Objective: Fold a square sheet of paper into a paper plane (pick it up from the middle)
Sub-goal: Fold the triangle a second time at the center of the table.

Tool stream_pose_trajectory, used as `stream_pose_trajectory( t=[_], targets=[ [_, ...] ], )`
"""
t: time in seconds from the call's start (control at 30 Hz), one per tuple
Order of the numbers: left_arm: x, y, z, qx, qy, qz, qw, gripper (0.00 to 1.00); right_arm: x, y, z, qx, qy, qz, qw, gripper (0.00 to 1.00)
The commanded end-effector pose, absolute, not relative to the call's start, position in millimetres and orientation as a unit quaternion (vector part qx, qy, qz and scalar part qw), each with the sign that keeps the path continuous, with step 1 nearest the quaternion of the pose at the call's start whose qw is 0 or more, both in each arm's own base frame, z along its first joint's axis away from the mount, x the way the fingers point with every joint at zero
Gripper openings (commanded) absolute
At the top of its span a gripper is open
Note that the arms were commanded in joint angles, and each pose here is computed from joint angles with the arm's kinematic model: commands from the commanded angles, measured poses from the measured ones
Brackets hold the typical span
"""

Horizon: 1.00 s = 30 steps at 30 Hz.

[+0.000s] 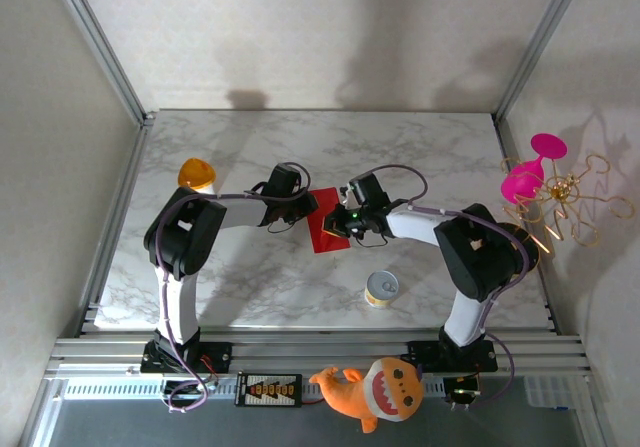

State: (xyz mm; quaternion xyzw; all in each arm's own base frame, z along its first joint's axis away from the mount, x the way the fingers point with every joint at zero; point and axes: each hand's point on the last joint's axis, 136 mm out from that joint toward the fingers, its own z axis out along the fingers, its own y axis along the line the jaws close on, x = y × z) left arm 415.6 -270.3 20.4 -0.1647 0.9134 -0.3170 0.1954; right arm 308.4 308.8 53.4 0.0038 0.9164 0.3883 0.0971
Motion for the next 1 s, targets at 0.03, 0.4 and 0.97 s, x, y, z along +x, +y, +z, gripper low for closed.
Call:
stream_pose_trajectory(
  t=[0.03, 0.4, 0.97],
  targets=[
    [404.0, -266.9, -1.9, -0.159, 0.927, -0.296, 0.164, 0.16, 320.9, 318.9, 54.8, 0.018, 0.909, 0.401, 0.112, 0.00],
    [417.8, -267.7, 27.6, -0.135, 0.924, -0.302, 0.190, 0.20, 328.6, 318.0, 46.3, 0.034, 0.910, 0.394, 0.120, 0.00],
    [422.3, -254.3, 3.5, -0.143, 0.935, -0.276, 0.173, 0.18, 327.9, 321.8, 45.5, 0.022, 0.909, 0.400, 0.115, 0.00]
  ],
)
